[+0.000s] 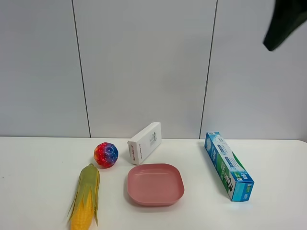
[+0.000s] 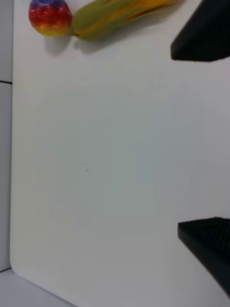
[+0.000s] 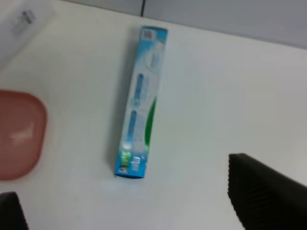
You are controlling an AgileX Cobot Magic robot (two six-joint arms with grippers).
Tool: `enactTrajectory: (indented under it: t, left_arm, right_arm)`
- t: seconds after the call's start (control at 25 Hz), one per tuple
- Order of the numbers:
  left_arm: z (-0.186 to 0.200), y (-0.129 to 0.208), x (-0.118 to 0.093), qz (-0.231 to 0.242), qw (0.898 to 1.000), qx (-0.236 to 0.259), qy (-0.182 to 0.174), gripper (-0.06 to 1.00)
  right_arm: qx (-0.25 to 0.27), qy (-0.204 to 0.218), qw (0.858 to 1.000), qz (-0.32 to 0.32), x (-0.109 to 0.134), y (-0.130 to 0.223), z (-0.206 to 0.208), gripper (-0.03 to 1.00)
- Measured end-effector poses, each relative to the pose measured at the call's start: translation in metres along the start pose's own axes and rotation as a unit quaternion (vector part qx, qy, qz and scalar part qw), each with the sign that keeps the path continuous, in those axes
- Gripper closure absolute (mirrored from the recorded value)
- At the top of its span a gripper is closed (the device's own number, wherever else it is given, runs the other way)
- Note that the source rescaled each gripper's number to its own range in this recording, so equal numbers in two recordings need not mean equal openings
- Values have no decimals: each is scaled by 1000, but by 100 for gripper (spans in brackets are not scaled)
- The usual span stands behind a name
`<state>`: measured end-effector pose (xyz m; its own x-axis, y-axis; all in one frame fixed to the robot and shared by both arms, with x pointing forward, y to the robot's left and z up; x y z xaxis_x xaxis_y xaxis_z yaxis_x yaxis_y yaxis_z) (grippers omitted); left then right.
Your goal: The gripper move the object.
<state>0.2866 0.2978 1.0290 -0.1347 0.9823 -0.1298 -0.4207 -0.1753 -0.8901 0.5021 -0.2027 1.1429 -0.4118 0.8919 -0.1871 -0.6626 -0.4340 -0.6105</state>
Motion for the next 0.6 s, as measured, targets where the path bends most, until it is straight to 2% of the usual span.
enactTrajectory:
  t: [0.16,0.28,0.44,0.6]
  left_arm:
    - [0,0,0,0,1000,0,0,-6]
    - [0,0,0,0,1000,0,0,-6]
    - [0,0,0,0,1000,0,0,-6]
    - [0,0,0,0,1000,0,0,-6]
  right_arm:
    - [-4,21,999,-43,-19,58,13,12]
    - [-30,48,995,-76,-25,100,34,12]
    - [-72,91,986,-118,-24,149,61,12]
    - [-140,120,973,-136,-10,185,88,12]
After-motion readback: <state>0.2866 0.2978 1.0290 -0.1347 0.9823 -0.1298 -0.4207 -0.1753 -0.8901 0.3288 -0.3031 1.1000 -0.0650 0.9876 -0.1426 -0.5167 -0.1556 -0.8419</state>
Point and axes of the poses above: a point on each arm's last joint axis where the gripper is mounted, z pointing back along that axis away from the gripper, x along the wrist's bending axis when the last joint is at zero, y = z × x, the point moved 6 cm from there along -z, pointing out along that axis toward the gripper, and after that the axes turned 7 degrees about z, right-handed, at the moved point
